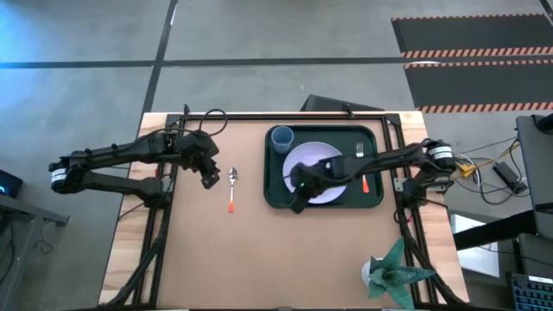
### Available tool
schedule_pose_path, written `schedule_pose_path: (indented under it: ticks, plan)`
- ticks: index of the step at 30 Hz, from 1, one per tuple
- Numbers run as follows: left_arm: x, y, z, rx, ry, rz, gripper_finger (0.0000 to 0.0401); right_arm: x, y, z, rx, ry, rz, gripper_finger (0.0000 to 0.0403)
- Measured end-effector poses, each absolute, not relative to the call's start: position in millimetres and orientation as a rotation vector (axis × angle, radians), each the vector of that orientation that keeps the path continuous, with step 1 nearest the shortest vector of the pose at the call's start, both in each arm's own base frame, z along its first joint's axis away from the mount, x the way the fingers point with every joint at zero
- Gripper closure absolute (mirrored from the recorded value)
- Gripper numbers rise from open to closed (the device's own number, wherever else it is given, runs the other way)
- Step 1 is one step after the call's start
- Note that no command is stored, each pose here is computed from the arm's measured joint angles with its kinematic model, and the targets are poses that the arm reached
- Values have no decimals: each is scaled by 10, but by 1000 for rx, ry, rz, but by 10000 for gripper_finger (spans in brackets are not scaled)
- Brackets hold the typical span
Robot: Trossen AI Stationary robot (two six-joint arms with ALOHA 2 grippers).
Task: Pick and place plate/cup/fork/spoon on tray
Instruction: Move the black tray to the center of the table
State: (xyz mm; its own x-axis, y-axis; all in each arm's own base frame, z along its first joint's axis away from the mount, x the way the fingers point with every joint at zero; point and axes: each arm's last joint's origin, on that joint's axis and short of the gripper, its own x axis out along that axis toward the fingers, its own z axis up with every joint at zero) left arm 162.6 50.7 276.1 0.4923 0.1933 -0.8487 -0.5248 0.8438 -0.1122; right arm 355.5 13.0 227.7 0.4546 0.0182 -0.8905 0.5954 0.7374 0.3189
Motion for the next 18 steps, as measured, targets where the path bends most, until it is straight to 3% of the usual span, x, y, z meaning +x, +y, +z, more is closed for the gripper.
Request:
schedule_pose_path:
  ticks: [9,18]
  plan:
    - [1624,506,2743,-385,970,450,265,4186,366,1875,519,1222,-219,286]
    - [1620,501,2711,-392,981,441,265,4561,384,1777,331,1375,-128,271]
